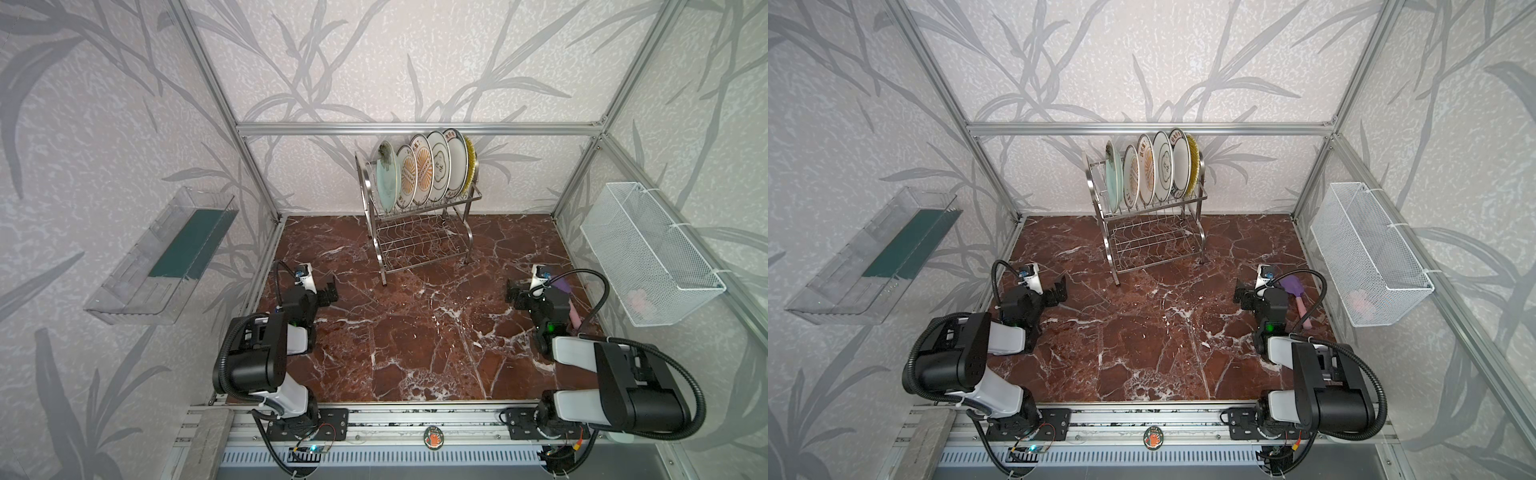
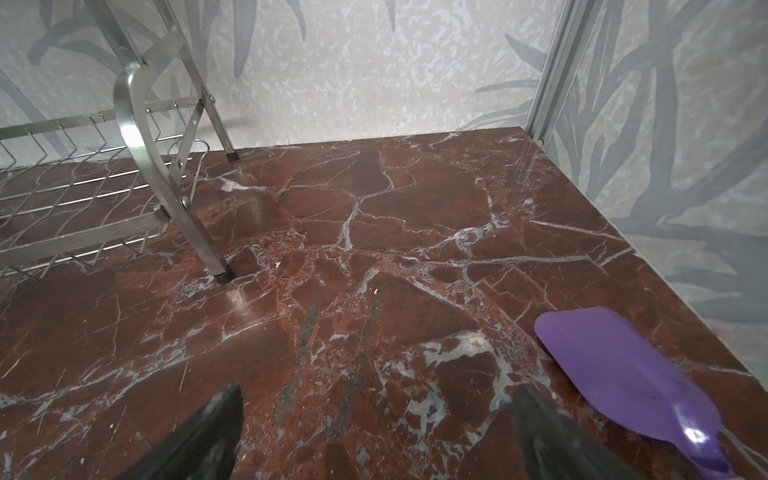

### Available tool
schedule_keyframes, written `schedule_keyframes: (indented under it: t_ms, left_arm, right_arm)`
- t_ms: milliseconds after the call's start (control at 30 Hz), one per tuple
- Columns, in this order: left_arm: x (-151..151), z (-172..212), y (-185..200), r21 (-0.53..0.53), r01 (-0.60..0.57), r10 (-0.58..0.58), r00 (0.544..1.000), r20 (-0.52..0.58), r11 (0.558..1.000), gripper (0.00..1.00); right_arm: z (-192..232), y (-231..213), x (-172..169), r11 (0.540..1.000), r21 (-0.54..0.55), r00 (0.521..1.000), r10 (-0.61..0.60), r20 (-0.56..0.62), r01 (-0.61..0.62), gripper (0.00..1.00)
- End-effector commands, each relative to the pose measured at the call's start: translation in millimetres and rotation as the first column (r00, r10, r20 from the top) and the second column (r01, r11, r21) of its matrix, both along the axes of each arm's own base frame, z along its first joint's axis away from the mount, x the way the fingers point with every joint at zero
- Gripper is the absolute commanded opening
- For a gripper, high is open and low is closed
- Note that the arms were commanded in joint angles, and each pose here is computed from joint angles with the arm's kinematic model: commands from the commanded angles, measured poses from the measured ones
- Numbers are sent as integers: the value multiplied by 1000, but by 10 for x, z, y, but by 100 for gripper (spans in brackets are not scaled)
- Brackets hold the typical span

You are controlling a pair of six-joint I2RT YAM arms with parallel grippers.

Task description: Load the plates into the dish rack

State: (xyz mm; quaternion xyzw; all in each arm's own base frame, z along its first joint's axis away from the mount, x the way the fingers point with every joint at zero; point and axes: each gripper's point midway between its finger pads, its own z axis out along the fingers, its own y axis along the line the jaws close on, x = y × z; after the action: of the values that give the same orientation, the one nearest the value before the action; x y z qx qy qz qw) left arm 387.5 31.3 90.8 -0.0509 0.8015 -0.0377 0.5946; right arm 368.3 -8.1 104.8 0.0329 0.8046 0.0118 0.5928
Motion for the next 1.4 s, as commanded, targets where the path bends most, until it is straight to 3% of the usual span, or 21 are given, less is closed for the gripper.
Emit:
schedule_keyframes:
  t_ms: [0, 300, 333, 433, 833, 1067, 1367]
  left_arm:
    - [48, 78, -43, 22, 37, -37, 999, 19, 999, 99]
    - [50, 81, -40, 22, 36, -37, 999, 20, 999, 99]
    - [47, 77, -42, 22, 37, -37, 999, 19, 999, 99]
    - [47, 76, -43, 22, 37, -37, 999, 19, 999, 99]
    - [49, 76, -43, 22, 37, -38, 999, 18, 999, 99]
    - [49, 80, -42, 22, 37, -37, 999, 20, 999, 99]
    - [47, 77, -40, 22, 36, -37, 999, 19, 999, 99]
  right_arm:
    - [162, 58, 81, 1000, -11, 996, 22, 86, -21, 99]
    - [-62, 312, 182, 990, -67, 989, 131, 76, -126, 99]
    - [-107, 318, 168, 989, -68, 990, 135, 35, -132, 99]
    - [-100, 293, 259, 991, -59, 993, 116, -7, -116, 99]
    - [-100, 317, 264, 990, -77, 993, 116, 10, -115, 99]
    - [-52, 619, 143, 950, -102, 951, 304, 64, -296, 99]
    - [-86, 730, 199, 927, -92, 930, 368, 17, -365, 99]
